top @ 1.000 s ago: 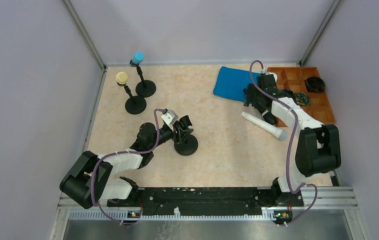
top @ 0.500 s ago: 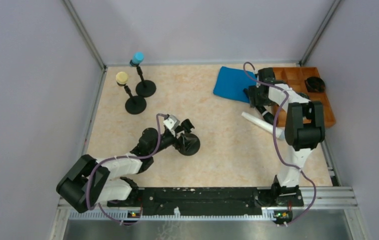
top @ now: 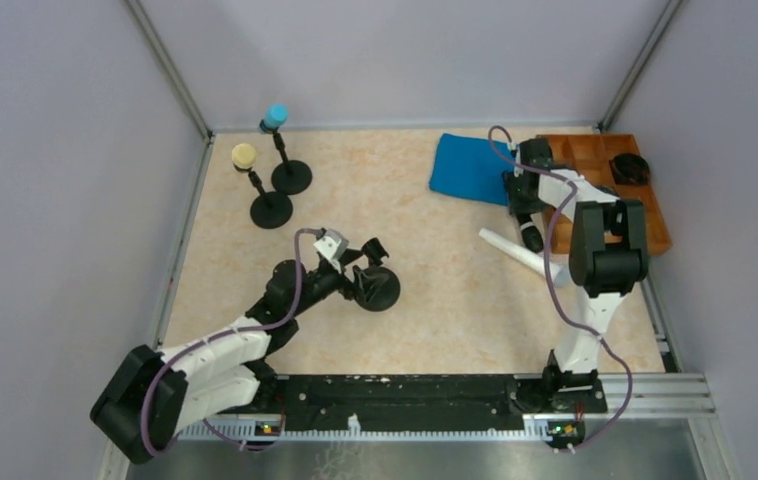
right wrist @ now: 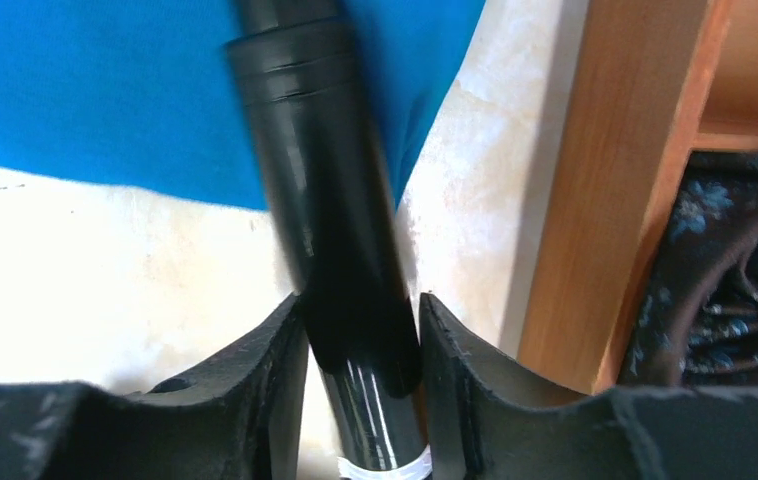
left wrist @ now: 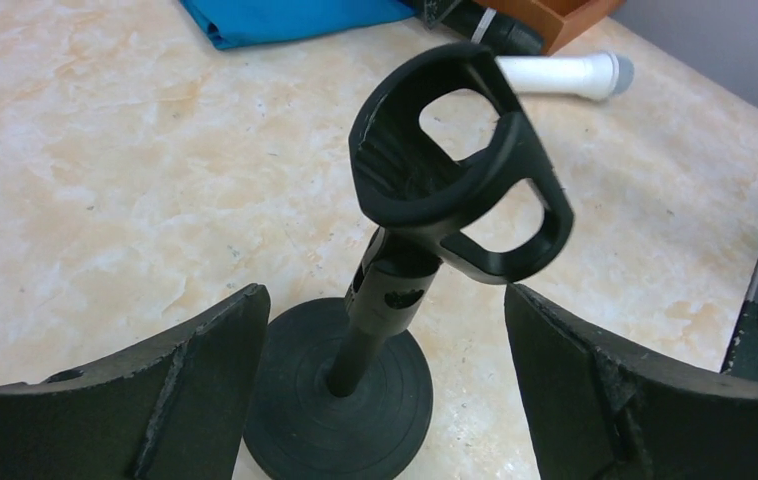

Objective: Attach the microphones to the stand

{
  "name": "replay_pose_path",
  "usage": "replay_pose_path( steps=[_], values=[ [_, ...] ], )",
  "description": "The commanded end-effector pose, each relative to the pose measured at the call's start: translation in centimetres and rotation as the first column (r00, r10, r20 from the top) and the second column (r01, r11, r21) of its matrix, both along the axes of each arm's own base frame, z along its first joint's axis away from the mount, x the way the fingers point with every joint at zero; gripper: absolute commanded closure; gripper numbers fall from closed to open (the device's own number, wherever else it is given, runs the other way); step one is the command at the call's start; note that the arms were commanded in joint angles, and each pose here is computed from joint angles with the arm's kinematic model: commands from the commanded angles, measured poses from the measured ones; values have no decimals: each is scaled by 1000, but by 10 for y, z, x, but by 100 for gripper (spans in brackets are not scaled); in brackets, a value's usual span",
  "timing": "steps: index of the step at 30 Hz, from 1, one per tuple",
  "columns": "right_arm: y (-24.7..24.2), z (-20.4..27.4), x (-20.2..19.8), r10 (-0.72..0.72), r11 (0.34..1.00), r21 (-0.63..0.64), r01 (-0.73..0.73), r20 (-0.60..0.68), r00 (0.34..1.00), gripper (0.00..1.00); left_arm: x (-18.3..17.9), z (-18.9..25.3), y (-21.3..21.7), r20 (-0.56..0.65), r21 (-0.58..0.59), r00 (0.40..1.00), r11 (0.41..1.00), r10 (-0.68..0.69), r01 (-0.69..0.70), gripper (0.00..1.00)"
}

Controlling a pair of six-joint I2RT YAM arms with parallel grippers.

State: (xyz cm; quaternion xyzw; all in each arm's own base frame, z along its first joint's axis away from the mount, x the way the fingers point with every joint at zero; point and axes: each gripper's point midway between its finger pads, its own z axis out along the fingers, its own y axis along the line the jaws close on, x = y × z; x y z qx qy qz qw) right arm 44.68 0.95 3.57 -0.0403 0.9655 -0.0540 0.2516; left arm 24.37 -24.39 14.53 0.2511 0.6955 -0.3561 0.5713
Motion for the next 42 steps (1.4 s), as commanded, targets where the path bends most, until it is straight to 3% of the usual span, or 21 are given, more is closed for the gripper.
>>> replay_pose_path(
  steps=[1, 5, 11, 15, 19, 22, 26, 31, 34, 37, 42],
  values=[
    [-1, 57, 20, -16, 1000, -1, 16, 220, 975, 69, -11, 7, 11, -45, -29, 998, 999, 39, -40, 7],
    [4, 92, 25, 27, 999, 6, -31, 332, 943, 88, -15, 20, 24, -77, -55, 992, 993, 98, -103, 7],
    [2, 156, 24, 45, 999, -24, -38, 511, 858, 99, -26, 38, 38, -87, -75, 987, 987, 135, -142, 8],
    [22, 197, 10, 51, 993, 54, -107, 613, 788, 100, -28, 64, 46, -34, -72, 988, 986, 149, -151, 8],
    [81, 210, -25, 135, 945, 151, -288, 624, 770, 100, -30, 100, 47, 26, -99, 989, 985, 144, -141, 5],
    [135, 215, -63, 254, 874, 169, -456, 641, 724, 100, -32, 135, 46, 64, -155, 988, 979, 141, -129, 1],
    [199, 247, -119, 355, 704, 160, -692, 765, 538, 100, -33, 192, 45, 127, -236, 982, 966, 139, -106, 1],
    [240, 318, -187, 225, 463, 143, -875, 936, 272, 100, -29, 238, 34, 130, -288, 986, 955, 109, -68, 1],
    [249, 348, -220, 156, 351, 88, -932, 976, 151, 100, -30, 256, 26, 137, -341, 988, 940, 78, -27, 1],
    [262, 358, -241, 141, 252, 82, -964, 983, 121, 100, -35, 271, 18, 169, -403, 985, 914, 28, 43, 1],
    [275, 369, -257, 101, 172, 120, -978, 985, 139, 100, -40, 281, 2, 207, -424, 976, 894, -60, 145, 1]
  ],
)
